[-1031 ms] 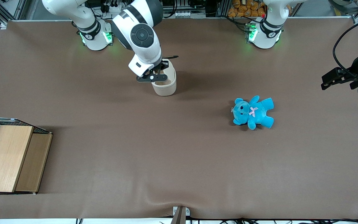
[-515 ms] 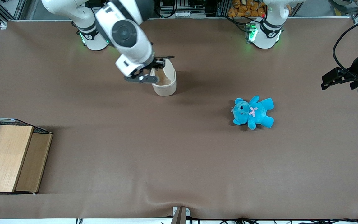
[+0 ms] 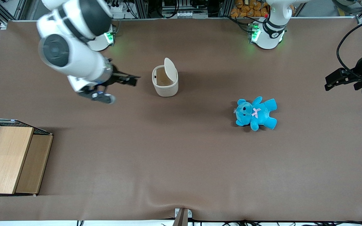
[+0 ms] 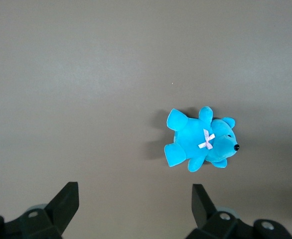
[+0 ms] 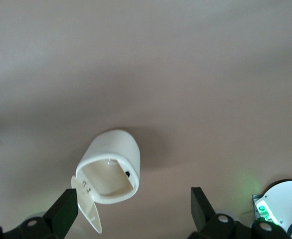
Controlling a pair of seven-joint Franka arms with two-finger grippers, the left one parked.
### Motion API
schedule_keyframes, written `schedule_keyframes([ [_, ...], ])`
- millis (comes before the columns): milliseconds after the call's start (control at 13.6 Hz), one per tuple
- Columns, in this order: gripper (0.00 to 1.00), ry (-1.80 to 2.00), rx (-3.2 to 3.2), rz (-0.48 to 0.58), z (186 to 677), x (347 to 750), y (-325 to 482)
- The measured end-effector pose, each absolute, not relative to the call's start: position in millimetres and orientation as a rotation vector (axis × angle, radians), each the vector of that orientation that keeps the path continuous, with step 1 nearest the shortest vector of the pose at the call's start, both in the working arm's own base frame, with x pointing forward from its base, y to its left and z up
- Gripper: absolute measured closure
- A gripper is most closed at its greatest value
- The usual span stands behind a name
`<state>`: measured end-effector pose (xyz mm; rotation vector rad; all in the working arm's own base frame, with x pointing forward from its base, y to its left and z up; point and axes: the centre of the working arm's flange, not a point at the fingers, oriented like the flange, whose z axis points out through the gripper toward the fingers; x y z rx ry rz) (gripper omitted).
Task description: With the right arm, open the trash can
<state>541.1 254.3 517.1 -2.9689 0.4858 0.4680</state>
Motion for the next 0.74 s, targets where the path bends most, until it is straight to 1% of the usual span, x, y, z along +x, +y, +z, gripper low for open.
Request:
schedule_keyframes([
  [221,0.00,0.465,-2.950,0.483,525,560,197],
  [442,0.00,0.401,-2.960,0.450,532,575,146],
  [663,0.00,0.322,-3.029,0.385,543,584,106],
  [736,0.00,0.299,-3.042,0.379,546,585,95],
])
